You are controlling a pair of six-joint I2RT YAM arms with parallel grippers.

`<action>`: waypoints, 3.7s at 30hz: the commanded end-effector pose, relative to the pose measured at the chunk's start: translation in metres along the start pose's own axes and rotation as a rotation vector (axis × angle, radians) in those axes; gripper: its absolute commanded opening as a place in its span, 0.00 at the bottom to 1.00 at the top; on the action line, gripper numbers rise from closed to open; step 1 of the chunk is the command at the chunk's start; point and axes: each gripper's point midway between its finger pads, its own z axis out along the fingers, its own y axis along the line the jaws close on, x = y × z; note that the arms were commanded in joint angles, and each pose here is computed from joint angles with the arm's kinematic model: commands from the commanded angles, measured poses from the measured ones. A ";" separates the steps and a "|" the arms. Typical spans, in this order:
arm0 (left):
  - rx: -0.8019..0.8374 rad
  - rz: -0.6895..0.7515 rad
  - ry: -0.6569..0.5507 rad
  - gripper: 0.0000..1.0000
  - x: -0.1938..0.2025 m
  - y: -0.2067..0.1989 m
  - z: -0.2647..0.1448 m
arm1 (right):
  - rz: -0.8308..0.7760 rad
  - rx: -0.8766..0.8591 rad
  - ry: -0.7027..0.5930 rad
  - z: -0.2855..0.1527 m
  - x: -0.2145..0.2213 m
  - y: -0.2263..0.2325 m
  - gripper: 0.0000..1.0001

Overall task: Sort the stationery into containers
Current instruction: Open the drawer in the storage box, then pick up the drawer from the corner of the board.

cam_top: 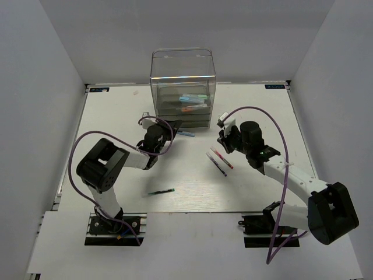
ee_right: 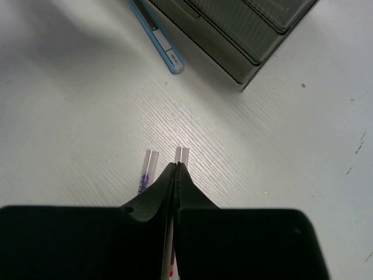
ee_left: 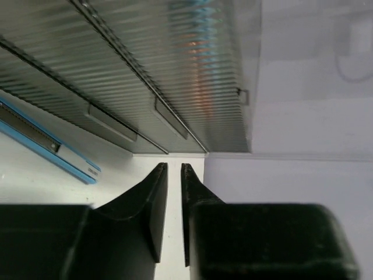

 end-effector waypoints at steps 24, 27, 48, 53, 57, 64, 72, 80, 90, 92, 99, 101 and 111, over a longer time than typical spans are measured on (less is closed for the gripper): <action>0.049 -0.099 -0.129 0.46 -0.012 -0.001 0.041 | 0.047 0.046 -0.015 0.005 -0.005 -0.026 0.00; 0.047 -0.099 -0.138 0.49 -0.013 0.000 0.043 | 0.044 0.053 -0.019 0.004 -0.006 -0.029 0.00; 0.046 -0.111 -0.172 0.07 -0.017 0.004 0.049 | 0.031 0.051 -0.014 0.004 -0.003 -0.031 0.00; 0.056 -0.112 -0.155 0.01 -0.013 0.003 0.036 | 0.038 0.053 0.000 0.004 0.002 -0.030 0.10; 0.045 -0.104 -0.123 0.00 -0.003 0.008 0.019 | 0.043 0.044 0.004 0.004 0.003 -0.028 0.11; 0.049 -0.099 -0.082 0.00 0.009 0.006 -0.002 | 0.045 0.042 0.015 0.004 0.006 -0.028 0.18; 0.040 -0.094 -0.069 0.27 0.014 0.006 -0.007 | 0.055 0.005 0.067 0.003 0.016 -0.021 0.42; 0.032 -0.081 -0.049 0.63 0.012 -0.003 -0.018 | 0.083 -0.047 0.193 0.005 0.041 -0.011 0.44; -0.058 0.028 0.046 0.76 0.015 0.004 -0.060 | 0.073 -0.129 0.367 0.008 0.086 0.003 0.44; -0.125 0.077 0.077 0.78 0.015 0.015 -0.073 | 0.077 -0.122 0.413 0.009 0.099 0.001 0.44; -0.309 0.202 0.152 0.83 0.008 0.041 -0.125 | 0.079 -0.110 0.513 0.015 0.126 0.001 0.44; -0.403 0.227 0.170 0.83 0.005 0.056 -0.141 | 0.081 -0.116 0.534 0.016 0.132 0.003 0.44; -0.597 0.111 0.161 0.92 -0.009 0.071 -0.203 | 0.026 -0.155 0.533 0.015 0.134 0.008 0.03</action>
